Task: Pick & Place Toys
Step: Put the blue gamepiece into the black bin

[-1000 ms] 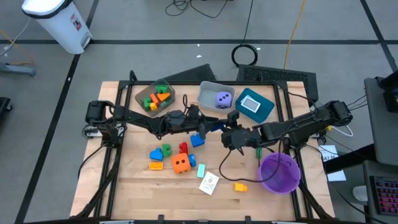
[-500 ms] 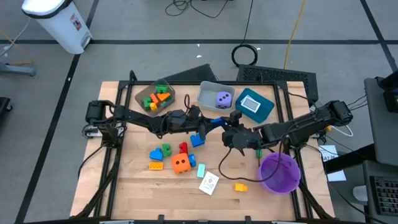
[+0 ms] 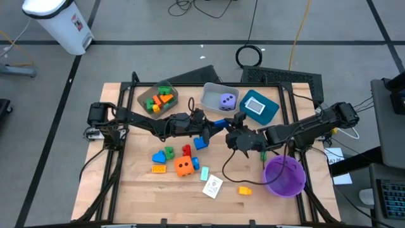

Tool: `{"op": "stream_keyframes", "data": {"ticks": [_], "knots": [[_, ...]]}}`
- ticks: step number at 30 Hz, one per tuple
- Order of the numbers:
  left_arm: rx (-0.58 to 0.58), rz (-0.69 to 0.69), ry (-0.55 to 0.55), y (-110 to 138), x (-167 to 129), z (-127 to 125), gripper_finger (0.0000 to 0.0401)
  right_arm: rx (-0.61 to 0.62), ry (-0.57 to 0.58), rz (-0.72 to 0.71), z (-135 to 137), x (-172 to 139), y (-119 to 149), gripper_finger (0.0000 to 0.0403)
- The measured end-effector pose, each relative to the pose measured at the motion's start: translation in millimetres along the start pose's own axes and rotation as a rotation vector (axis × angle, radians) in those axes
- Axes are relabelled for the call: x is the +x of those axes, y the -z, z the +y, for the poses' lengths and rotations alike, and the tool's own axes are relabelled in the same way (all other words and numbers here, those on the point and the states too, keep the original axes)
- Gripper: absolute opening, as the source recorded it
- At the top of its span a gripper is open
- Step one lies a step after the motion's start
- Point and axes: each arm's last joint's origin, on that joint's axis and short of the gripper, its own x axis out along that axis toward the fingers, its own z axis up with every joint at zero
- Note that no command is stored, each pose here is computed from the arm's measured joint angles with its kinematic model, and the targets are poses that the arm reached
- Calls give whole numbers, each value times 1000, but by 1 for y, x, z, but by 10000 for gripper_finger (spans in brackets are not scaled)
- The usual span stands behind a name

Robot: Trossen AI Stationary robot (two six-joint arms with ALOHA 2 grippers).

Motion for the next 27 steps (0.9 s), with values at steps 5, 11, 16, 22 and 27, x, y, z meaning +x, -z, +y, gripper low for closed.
{"op": "stream_keyframes", "data": {"ticks": [5,11,16,22,27], "knots": [[3,4,-8,1,0,1,121,4,-37,-20,1,0,0,137],[27,15,7,1,0,0,103,21,-37,-26,1,0,-1,166],[105,20,17,-4,-4,-4,103,40,-41,-33,2,-1,-2,204],[199,50,-12,-28,-22,-14,105,67,-30,-74,-4,-15,-4,232],[307,54,-150,-50,-50,-25,103,176,1,-98,-16,-32,-1,239]]}}
